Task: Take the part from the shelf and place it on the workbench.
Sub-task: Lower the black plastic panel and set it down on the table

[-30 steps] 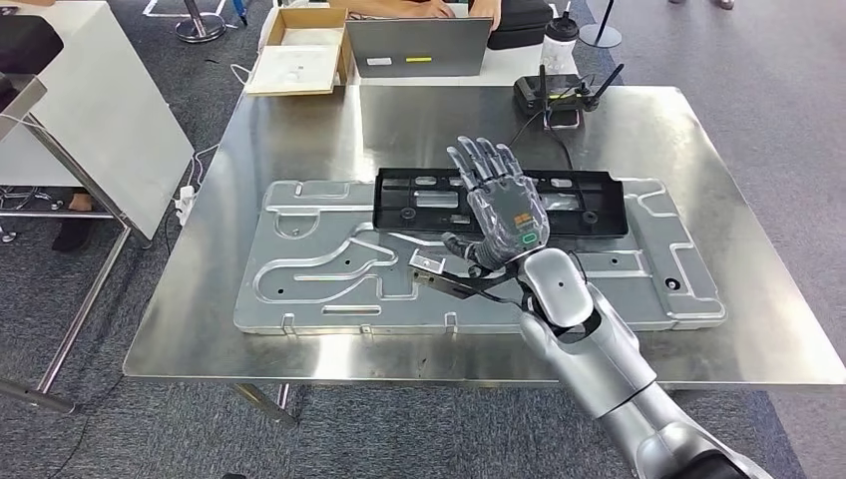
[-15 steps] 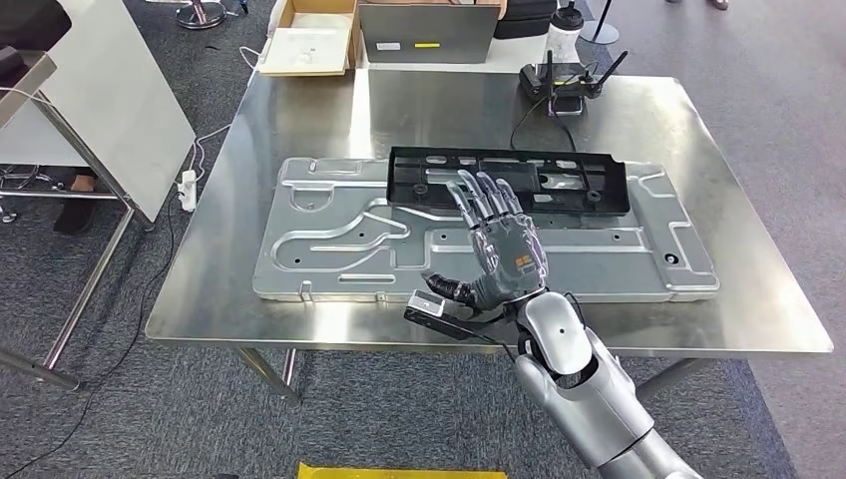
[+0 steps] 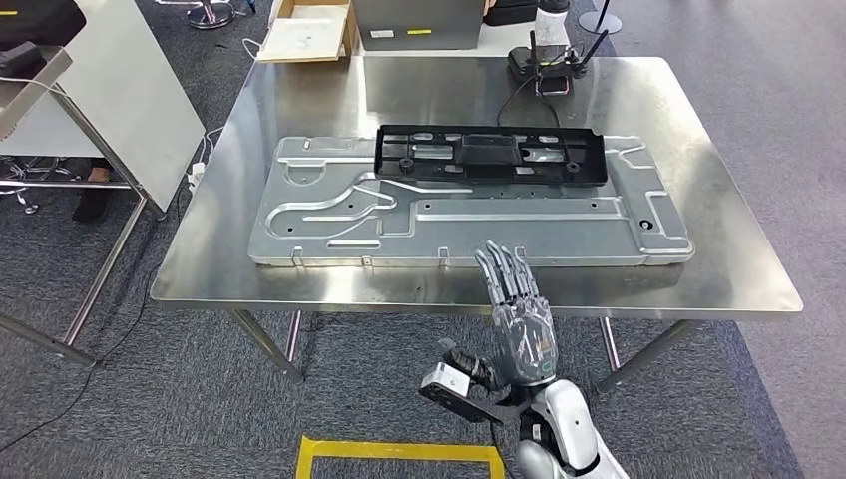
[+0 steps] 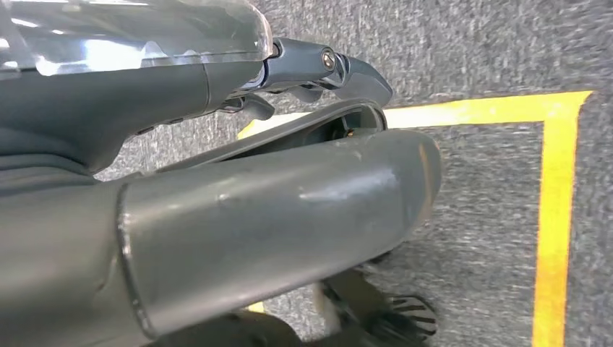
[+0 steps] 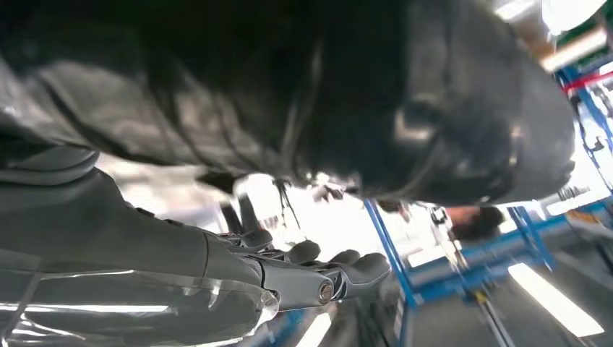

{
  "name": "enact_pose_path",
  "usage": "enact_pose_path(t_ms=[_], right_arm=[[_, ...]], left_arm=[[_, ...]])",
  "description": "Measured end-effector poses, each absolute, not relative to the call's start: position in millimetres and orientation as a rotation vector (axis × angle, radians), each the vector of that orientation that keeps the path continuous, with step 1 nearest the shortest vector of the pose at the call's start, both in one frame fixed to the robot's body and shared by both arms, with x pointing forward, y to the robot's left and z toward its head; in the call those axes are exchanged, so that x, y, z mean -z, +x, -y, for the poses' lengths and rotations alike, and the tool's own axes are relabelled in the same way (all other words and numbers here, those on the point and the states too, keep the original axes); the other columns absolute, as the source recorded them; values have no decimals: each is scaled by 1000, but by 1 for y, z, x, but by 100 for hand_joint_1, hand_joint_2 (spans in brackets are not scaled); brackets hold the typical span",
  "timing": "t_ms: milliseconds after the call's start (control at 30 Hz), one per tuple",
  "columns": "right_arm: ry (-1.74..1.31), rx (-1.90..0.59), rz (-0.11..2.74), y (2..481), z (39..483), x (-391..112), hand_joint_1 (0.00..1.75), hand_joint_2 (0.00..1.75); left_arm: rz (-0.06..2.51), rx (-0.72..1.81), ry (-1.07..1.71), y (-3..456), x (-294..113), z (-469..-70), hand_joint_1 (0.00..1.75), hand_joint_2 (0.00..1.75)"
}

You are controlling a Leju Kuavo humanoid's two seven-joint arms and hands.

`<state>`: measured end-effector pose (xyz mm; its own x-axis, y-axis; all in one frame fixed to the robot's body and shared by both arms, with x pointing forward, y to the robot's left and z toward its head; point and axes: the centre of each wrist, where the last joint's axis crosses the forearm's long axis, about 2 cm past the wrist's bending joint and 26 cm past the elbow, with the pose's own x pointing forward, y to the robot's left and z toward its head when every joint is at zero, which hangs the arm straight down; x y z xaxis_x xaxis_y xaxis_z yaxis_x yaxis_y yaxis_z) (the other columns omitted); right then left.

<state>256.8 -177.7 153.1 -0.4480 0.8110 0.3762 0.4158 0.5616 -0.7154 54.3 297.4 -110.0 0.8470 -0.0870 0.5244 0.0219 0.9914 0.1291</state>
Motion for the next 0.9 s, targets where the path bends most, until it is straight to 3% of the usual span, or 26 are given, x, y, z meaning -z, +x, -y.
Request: enact_pose_path(t_ms=[600, 900], right_arm=[[-568, -284, 1604, 155, 218, -18, 0, 0], [-427, -21, 1049, 72, 260, 82, 0, 0]], left_arm=[[546, -61, 155, 46, 111, -295, 0, 0], [528, -111, 181, 39, 112, -294, 0, 0]])
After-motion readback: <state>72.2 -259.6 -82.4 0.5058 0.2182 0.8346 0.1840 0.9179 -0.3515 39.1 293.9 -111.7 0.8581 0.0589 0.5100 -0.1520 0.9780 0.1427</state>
